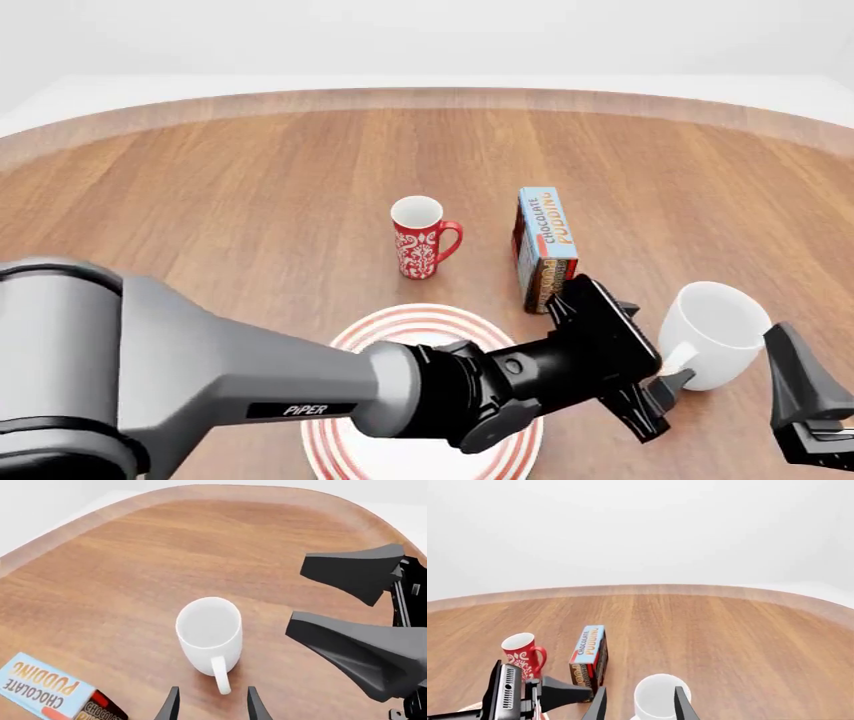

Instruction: Pick up the white mug and put it on the plate, and put the chocolate pudding to the right of the plate.

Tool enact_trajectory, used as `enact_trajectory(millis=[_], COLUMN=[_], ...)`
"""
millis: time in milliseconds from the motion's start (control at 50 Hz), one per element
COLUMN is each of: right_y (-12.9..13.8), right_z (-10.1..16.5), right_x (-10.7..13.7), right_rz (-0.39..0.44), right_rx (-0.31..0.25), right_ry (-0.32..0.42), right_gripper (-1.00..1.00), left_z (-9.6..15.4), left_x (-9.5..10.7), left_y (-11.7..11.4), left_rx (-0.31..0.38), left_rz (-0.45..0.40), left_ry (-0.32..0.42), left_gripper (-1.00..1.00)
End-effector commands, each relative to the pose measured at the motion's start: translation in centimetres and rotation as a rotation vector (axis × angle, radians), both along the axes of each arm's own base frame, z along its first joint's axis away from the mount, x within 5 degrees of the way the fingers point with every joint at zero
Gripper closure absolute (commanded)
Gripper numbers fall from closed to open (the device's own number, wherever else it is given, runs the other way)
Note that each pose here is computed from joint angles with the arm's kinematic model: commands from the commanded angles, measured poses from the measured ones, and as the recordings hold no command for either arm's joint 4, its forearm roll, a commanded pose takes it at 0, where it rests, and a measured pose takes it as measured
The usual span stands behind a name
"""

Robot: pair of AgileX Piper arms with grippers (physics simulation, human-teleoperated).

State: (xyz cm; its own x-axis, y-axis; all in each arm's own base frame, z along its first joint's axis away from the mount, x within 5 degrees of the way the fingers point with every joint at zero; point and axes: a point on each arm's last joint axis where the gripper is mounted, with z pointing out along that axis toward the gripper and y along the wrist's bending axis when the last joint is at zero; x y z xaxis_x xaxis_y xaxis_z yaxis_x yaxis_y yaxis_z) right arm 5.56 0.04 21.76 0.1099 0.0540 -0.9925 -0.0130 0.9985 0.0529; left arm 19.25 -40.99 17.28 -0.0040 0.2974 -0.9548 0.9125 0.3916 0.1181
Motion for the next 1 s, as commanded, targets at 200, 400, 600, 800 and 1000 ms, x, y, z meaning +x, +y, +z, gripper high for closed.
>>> enact_trajectory(millis=[200,400,600,800,1000], right_y=[0.0,0.0,0.0,0.0,0.0], right_z=[0.1,0.1,0.1,0.1,0.6], right_x=[0.0,0.0,0.0,0.0,-0.1], right_rz=[-0.001,0.0,0.0,0.001,0.0], right_rx=[0.005,0.006,0.007,0.009,0.011], right_ry=[-0.002,-0.004,-0.005,-0.006,-0.008], right_gripper=[-1.0,-1.0,-1.0,-1.0,-1.0], left_z=[-0.5,-1.1,-1.5,-1.9,-2.3], left_x=[-0.4,0.1,0.0,0.2,0.3], left_y=[-1.1,-1.4,-1.8,-2.2,-2.5], left_rx=[-0.003,0.004,0.007,0.014,0.019], left_rz=[-0.014,-0.006,-0.011,-0.01,-0.011], left_ry=[0.016,0.021,0.026,0.03,0.034], left_gripper=[-1.0,-1.0,-1.0,-1.0,-1.0])
